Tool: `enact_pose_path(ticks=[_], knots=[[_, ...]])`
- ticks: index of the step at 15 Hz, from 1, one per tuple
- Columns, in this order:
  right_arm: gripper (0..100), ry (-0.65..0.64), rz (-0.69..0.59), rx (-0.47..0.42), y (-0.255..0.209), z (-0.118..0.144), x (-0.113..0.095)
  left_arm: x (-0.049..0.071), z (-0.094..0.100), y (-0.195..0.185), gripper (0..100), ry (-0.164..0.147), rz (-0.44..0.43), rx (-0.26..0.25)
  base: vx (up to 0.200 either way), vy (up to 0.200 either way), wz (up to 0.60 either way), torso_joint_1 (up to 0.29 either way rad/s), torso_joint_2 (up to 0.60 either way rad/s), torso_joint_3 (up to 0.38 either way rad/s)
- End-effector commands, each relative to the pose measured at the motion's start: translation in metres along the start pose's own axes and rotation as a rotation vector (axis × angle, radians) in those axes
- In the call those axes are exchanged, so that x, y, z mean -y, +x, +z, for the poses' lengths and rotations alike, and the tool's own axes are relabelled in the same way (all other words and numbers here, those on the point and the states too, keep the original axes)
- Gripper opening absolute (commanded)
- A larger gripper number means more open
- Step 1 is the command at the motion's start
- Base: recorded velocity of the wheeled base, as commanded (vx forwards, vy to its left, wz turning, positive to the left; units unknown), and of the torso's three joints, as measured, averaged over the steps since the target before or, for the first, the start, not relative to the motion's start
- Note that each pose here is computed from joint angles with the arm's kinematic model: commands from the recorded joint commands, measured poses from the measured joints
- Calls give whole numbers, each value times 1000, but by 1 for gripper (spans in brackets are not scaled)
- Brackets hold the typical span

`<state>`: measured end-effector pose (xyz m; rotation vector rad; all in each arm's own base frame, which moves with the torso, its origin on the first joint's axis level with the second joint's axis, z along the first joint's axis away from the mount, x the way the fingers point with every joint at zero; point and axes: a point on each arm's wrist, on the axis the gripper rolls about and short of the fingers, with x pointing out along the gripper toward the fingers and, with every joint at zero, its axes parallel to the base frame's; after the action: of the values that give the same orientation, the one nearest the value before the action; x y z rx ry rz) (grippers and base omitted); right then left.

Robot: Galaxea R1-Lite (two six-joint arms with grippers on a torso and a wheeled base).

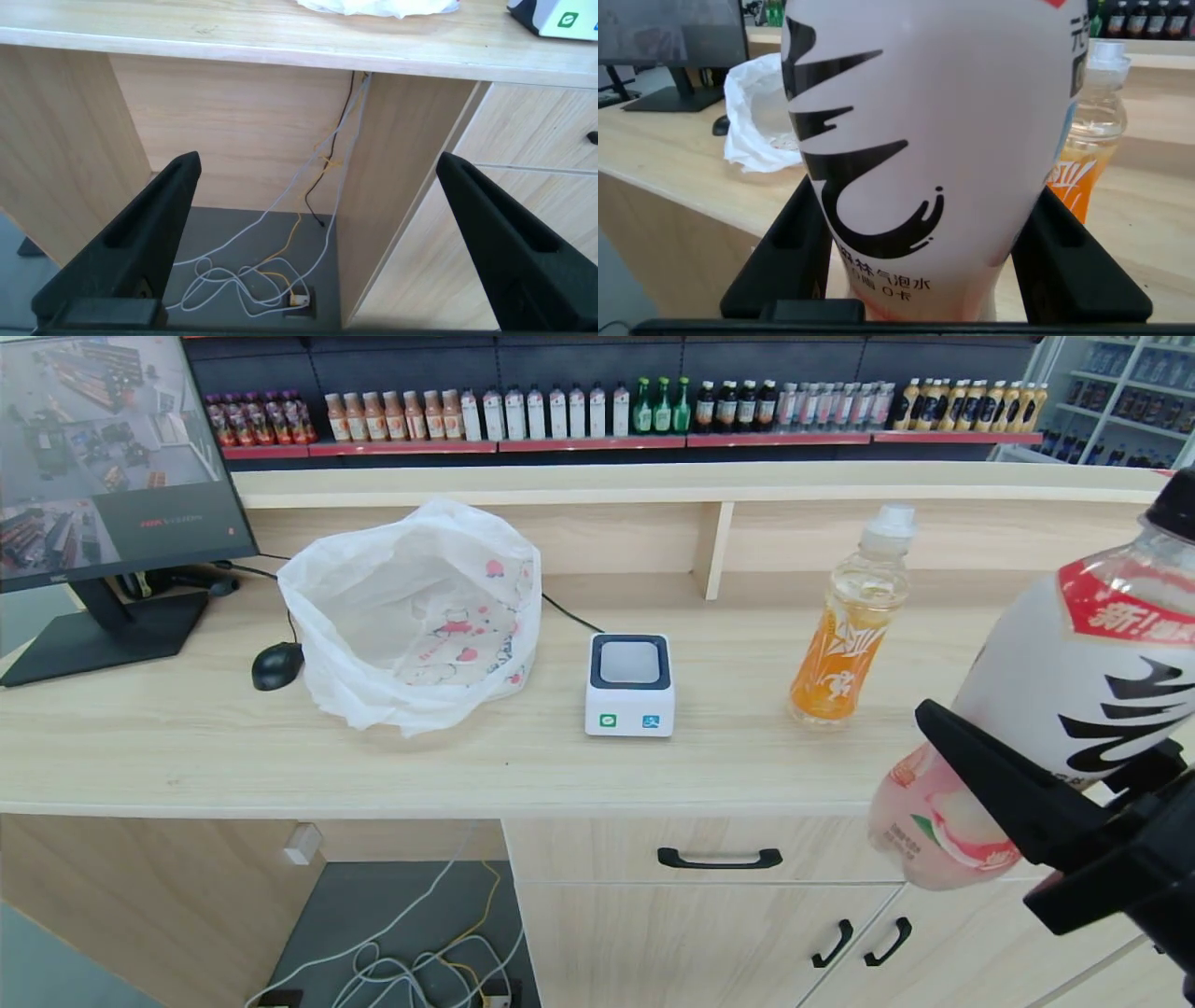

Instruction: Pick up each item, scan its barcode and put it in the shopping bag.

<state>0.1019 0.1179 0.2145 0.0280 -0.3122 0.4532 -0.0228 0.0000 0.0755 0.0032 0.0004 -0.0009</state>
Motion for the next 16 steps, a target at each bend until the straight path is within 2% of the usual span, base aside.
enact_pose_path(ticks=[1,6,12,16], knots=[[0,18,29,-13,-4,-4,-1,0,0,0,100,0,-1,0,0,0,0,0,0,0],[0,-14,38,-16,-4,-5,-2,0,0,0,100,0,1,0,0,0,0,0,0,0],[0,-310,113,3,-10,-4,-12,0,0,0,100,0,1,0,0,0,0,0,0,0],[0,-623,178,11,-22,-11,-16,0,0,0,100,0,-1,0,0,0,0,0,0,0]])
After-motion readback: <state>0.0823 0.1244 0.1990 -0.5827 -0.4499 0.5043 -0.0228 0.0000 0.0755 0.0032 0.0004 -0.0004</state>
